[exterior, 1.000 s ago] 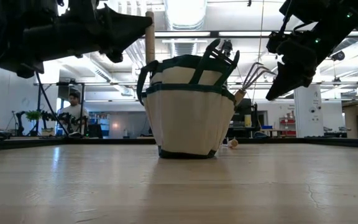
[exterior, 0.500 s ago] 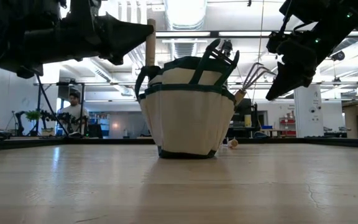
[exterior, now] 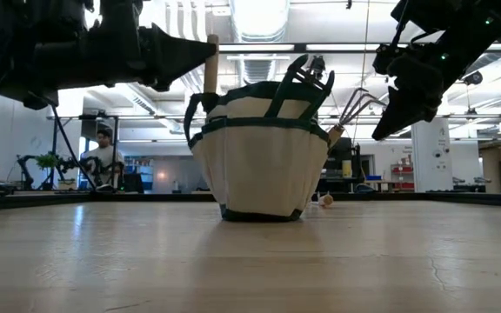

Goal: Pick & Place Garden tools in Gardening bag
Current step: Put the light brown trowel into the white gardening bag

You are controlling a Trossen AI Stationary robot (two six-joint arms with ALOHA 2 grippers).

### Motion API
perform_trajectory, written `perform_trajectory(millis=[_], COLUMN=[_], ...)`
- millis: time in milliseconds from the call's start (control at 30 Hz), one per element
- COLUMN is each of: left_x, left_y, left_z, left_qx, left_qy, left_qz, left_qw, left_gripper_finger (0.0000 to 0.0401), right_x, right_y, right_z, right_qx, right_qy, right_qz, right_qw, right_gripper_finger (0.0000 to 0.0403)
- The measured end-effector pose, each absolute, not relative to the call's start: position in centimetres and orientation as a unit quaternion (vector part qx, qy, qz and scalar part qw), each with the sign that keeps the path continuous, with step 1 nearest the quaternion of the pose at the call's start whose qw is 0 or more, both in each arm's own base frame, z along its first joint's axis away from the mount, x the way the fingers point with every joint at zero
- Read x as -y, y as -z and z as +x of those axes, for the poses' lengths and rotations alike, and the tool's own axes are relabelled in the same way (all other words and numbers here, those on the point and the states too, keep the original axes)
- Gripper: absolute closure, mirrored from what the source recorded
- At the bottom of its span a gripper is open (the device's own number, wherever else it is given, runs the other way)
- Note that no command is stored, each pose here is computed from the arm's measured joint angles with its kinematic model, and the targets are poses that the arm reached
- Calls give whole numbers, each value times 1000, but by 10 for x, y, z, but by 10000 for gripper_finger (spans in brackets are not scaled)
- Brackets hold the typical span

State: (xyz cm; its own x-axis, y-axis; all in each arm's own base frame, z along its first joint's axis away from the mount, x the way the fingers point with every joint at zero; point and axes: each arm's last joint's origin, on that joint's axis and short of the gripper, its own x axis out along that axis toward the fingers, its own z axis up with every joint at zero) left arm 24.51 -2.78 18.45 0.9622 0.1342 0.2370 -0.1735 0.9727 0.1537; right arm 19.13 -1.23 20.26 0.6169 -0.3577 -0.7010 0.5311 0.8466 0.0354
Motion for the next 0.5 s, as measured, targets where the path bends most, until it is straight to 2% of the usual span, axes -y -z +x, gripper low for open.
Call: perform_trajectory(millis=[300, 500], left_x=[34, 34], left_y=[-184, -183], left_z=[245, 245], left_qx=[126, 122], left_qy=[35, 38], left_qz=[108, 109], left_qw=[986, 986], left_gripper_finger=[341, 341], right_x=[12, 12], right_y=[-203, -203], right_z=[191, 191], right_qx=[-360, -360], right_qy=[249, 249], right_qz=[120, 120], right_qw=[891, 891], right_gripper_finger=[394, 394])
